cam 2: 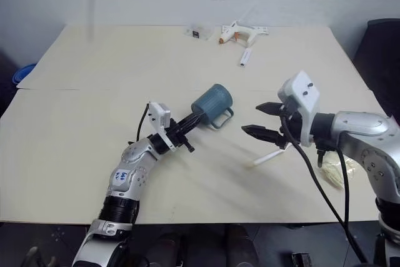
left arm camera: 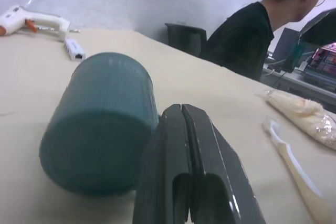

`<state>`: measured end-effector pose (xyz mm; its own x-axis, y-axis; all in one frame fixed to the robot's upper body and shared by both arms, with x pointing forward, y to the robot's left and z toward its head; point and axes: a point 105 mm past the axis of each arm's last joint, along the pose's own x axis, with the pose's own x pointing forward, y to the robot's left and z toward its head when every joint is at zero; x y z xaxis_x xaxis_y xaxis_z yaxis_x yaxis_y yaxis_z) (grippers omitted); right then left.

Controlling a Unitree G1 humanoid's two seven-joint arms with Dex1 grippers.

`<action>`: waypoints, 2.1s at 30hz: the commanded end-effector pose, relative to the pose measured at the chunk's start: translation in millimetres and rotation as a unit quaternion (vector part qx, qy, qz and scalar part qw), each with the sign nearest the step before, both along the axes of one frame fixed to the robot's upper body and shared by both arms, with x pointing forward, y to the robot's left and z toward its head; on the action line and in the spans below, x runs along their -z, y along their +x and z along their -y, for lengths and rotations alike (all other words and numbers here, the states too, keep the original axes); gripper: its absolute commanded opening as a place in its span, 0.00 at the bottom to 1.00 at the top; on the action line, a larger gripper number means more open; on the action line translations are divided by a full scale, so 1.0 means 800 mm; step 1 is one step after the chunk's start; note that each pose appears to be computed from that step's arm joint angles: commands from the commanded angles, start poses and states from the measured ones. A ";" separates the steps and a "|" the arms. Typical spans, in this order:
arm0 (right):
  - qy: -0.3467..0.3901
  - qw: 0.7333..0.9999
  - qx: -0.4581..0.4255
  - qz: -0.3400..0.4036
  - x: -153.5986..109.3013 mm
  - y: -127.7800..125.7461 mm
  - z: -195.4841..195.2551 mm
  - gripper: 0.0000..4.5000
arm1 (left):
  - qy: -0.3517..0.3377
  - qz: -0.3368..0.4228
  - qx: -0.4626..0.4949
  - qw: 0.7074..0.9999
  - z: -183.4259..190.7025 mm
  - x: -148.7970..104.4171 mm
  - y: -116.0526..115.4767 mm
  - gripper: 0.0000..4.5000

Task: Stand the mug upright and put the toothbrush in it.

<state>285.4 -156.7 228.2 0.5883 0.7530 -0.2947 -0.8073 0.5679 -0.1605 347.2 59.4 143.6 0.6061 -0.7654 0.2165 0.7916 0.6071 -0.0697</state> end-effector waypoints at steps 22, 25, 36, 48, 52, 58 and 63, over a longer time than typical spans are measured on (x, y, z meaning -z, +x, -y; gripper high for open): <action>-0.002 1.000 0.000 0.019 -0.002 -0.046 0.009 0.82 | 0.398 -0.042 0.218 0.890 0.076 -0.064 -0.029 0.57; -0.008 1.000 0.007 0.019 -0.001 -0.056 0.013 0.82 | 0.433 -0.020 0.164 0.886 0.093 -0.058 -0.002 0.57; 0.004 0.999 0.043 0.021 0.007 -0.072 0.018 0.82 | 0.480 0.026 0.093 0.872 0.105 -0.047 0.027 0.57; 0.016 0.998 0.048 0.025 0.006 -0.061 0.018 0.82 | 0.498 0.004 0.064 0.865 0.069 -0.032 0.042 0.57; 0.016 0.999 0.043 0.027 0.005 -0.058 0.016 0.82 | 0.497 -0.008 0.054 0.866 0.065 -0.029 0.047 0.57; 0.017 0.999 0.037 0.029 0.005 -0.056 0.011 0.82 | 0.493 -0.020 0.046 0.869 0.059 -0.028 0.055 0.30; 0.020 0.999 0.035 0.028 0.007 -0.057 0.008 0.82 | 0.496 -0.015 0.044 0.867 0.059 -0.030 0.057 0.01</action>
<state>241.4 -167.6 216.5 0.6552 0.7093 -0.2602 -0.7532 0.6398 -0.1528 391.3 13.9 156.4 0.5136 -0.6024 -0.6110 0.8568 0.3219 0.4028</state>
